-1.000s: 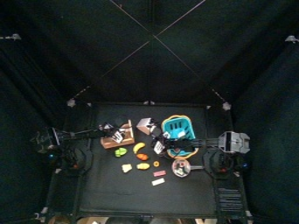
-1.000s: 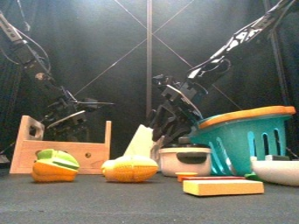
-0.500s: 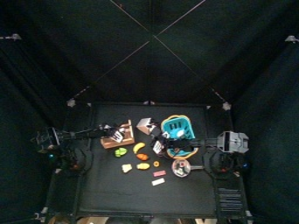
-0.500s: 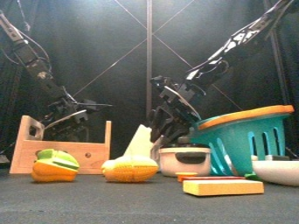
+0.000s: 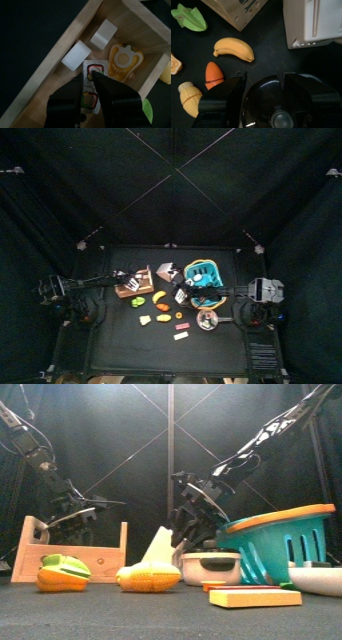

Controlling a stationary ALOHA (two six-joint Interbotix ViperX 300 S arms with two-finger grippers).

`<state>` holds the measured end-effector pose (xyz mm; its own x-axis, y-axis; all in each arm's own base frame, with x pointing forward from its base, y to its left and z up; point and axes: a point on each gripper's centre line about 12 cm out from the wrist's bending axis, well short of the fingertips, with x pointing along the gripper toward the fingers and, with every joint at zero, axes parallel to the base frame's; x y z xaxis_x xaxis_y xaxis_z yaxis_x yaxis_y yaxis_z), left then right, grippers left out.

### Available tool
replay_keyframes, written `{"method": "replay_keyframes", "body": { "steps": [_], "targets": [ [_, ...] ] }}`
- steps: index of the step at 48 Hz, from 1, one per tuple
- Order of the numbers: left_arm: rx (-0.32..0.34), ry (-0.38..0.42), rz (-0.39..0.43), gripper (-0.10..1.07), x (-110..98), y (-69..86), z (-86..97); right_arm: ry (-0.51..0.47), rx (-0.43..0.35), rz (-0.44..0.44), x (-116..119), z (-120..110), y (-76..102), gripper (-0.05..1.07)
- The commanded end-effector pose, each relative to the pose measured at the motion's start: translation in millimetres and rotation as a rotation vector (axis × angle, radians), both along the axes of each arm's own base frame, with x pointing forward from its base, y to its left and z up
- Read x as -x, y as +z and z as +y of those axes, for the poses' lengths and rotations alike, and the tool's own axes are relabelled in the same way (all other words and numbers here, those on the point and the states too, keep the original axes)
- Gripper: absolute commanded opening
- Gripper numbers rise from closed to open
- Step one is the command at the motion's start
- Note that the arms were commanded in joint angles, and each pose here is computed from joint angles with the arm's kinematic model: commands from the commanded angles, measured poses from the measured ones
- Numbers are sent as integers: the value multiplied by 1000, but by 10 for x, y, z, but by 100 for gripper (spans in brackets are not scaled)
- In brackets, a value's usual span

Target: Grab white sushi piece

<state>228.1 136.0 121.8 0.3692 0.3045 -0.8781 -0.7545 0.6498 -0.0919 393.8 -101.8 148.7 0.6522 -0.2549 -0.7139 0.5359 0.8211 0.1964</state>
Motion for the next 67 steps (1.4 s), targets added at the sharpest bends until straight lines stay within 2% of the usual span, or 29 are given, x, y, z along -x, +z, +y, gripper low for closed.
{"method": "replay_keyframes", "body": {
  "steps": [1,19,27,34,42,48,54,61,67],
  "targets": [
    [-23,7,-37,62,18,140,5,-3,-1,-25,-28,2,85,87],
    [-52,-3,-77,62,120,241,-50,4,5,-23,-28,2,85,87],
    [-65,-25,-27,62,188,192,-65,-1,5,-21,-28,-2,87,87],
    [-48,-23,30,62,239,153,-97,5,7,-25,-35,27,109,87],
    [-41,-31,71,62,248,173,-145,28,11,-12,-46,124,97,87],
    [-54,-41,35,62,209,232,-153,51,20,-4,-67,197,85,87],
    [-92,-63,-43,62,158,341,-150,60,27,-2,-70,212,86,87],
    [-165,-106,-175,62,108,545,-165,50,42,1,-40,221,182,87],
    [-236,-165,-244,62,76,650,-170,49,60,11,-19,223,219,87]
  ]
}}
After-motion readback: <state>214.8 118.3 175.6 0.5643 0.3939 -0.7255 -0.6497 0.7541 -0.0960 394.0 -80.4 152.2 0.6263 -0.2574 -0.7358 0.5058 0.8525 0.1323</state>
